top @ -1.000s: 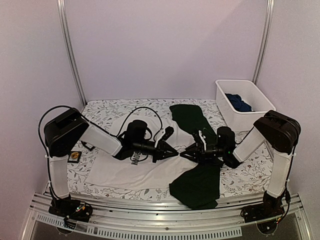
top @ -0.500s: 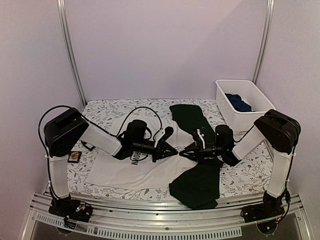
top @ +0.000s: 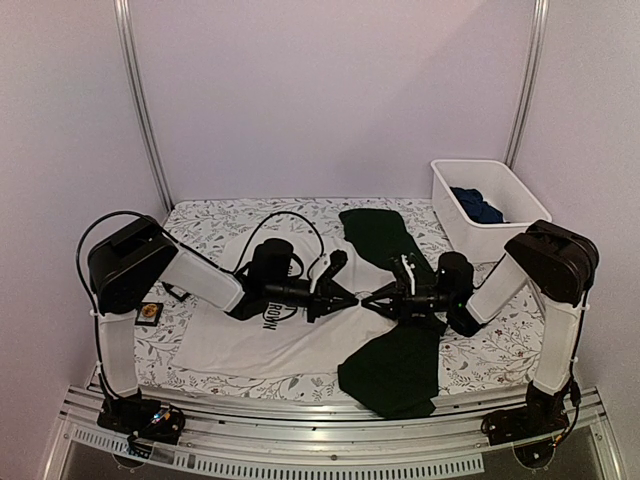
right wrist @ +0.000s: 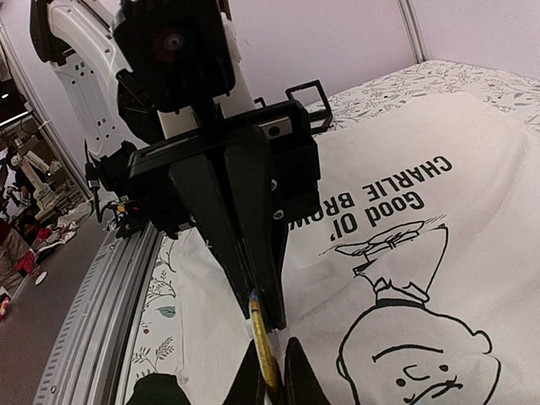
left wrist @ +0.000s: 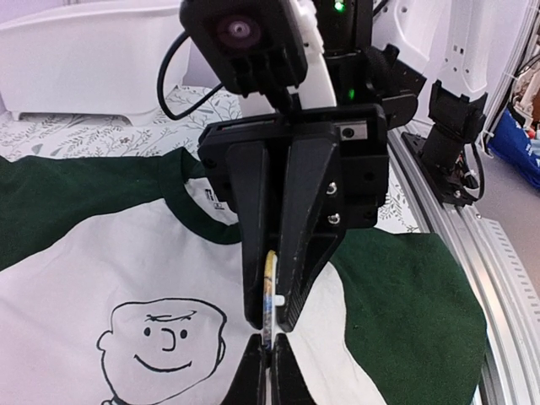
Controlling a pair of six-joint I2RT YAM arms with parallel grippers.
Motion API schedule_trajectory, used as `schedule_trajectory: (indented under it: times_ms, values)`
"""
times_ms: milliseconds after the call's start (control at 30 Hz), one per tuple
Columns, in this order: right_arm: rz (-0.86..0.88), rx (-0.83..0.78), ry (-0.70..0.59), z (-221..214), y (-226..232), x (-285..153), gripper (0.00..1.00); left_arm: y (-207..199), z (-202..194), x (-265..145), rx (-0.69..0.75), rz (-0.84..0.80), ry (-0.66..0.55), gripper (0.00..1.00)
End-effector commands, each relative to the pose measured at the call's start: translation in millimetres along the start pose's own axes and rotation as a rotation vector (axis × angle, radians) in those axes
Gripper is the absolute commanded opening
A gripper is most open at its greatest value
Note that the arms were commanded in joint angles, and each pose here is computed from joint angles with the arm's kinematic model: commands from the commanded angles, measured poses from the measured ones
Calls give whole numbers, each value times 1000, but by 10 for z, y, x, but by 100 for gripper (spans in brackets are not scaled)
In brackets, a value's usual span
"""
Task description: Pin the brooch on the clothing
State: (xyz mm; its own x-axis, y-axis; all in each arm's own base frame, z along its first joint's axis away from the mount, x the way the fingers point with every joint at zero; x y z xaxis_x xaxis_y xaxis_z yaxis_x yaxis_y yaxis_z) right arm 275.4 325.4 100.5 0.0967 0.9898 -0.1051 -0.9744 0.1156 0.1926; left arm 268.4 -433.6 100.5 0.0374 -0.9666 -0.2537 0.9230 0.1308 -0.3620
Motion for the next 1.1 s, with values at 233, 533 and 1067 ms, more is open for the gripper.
schedule_trajectory:
  times_ms: [233, 533, 1067]
  values:
    - [-117, 38, -40, 37, -231, -122, 7, -105, -70, -29, -6, -6, 21, 0]
    - [-109, 43, -38, 32, -217, -121, 10, -87, -68, -39, -10, 0, 15, 0]
    - [-41, -24, -16, 59, -44, -153, 30, 27, -102, -52, 54, 58, 25, 0]
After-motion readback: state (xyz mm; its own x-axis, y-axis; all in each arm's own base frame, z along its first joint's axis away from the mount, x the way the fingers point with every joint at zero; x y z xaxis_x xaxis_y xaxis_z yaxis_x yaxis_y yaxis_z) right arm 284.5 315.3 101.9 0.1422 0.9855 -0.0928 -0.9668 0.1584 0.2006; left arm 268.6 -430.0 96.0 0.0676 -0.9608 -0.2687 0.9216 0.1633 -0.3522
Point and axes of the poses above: each gripper's point midway between its finger pads, its own x axis out along the fingers, its own y axis along the line the jaws close on, z = x × y, the point moved 1 cm from there along -x, back along the fingers, and after that the axes turned 13 degrees about -x, right-handed, at the moved point
